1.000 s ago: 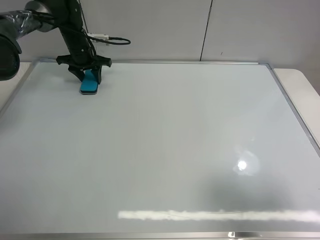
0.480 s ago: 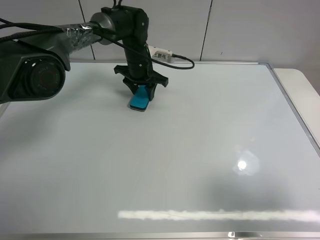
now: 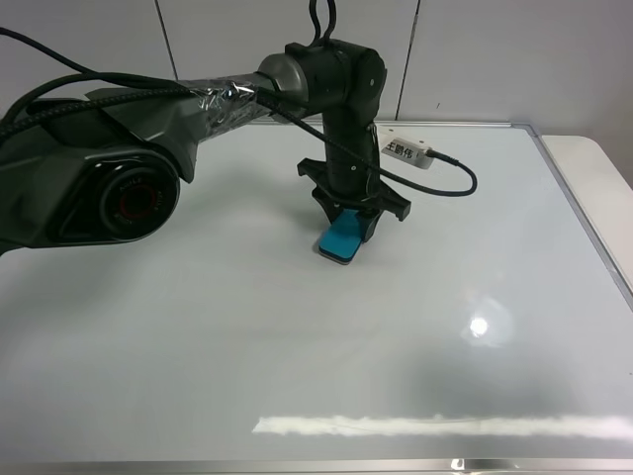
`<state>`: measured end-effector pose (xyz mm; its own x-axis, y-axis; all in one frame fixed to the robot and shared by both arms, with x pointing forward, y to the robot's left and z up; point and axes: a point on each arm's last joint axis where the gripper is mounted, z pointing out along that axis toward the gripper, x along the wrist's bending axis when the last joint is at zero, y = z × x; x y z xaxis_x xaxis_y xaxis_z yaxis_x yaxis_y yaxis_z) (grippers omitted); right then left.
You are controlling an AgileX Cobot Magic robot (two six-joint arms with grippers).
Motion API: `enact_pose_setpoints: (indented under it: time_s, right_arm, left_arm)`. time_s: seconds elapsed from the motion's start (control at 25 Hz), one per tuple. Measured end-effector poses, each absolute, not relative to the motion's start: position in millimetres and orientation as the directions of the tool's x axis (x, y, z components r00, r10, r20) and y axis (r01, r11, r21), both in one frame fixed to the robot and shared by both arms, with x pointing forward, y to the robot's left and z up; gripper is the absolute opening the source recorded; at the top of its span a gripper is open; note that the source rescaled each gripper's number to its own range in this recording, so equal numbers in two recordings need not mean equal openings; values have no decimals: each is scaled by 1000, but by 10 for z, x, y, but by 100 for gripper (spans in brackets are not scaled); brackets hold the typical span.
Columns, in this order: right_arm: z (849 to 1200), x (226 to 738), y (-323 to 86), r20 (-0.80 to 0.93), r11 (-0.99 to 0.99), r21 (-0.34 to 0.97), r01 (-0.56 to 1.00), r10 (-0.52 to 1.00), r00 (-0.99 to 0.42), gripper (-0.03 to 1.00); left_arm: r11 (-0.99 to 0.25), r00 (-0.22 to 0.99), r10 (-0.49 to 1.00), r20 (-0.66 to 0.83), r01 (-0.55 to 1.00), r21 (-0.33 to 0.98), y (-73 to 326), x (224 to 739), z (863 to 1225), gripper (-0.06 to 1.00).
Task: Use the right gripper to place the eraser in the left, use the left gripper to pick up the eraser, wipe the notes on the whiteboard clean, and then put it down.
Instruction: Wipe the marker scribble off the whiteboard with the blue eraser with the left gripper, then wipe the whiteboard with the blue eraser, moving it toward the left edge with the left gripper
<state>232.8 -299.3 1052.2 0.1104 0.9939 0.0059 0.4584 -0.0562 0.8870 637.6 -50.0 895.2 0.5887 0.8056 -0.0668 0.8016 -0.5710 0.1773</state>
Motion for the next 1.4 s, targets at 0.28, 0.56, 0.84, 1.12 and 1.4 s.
enact_pose_setpoints:
  time_s: [0.28, 0.56, 0.84, 1.12, 1.4]
  right_arm:
    - [10522, 2328, -2993, 6, -56, 887, 458, 994, 110, 100]
    - [10522, 2328, -2993, 6, -56, 887, 458, 994, 110, 100]
    - [10522, 2328, -2993, 6, -56, 887, 458, 994, 110, 100]
    - [10522, 2328, -2993, 6, -56, 887, 458, 994, 110, 100]
    - [10522, 2328, -2993, 6, -56, 887, 458, 994, 110, 100]
  left_arm:
    - [-532, 559, 826, -71, 815, 228, -327, 6499, 9261, 1]
    - [-391, 444, 894, -63, 840, 377, 241, 6733, 10117, 1]
    - [-309, 335, 941, -49, 909, 280, 911, 6597, 10248, 1]
    - [-242, 252, 967, -35, 953, 185, 1527, 6088, 10138, 1]
    - [-134, 143, 989, -38, 973, 186, 2122, 5552, 10025, 1]
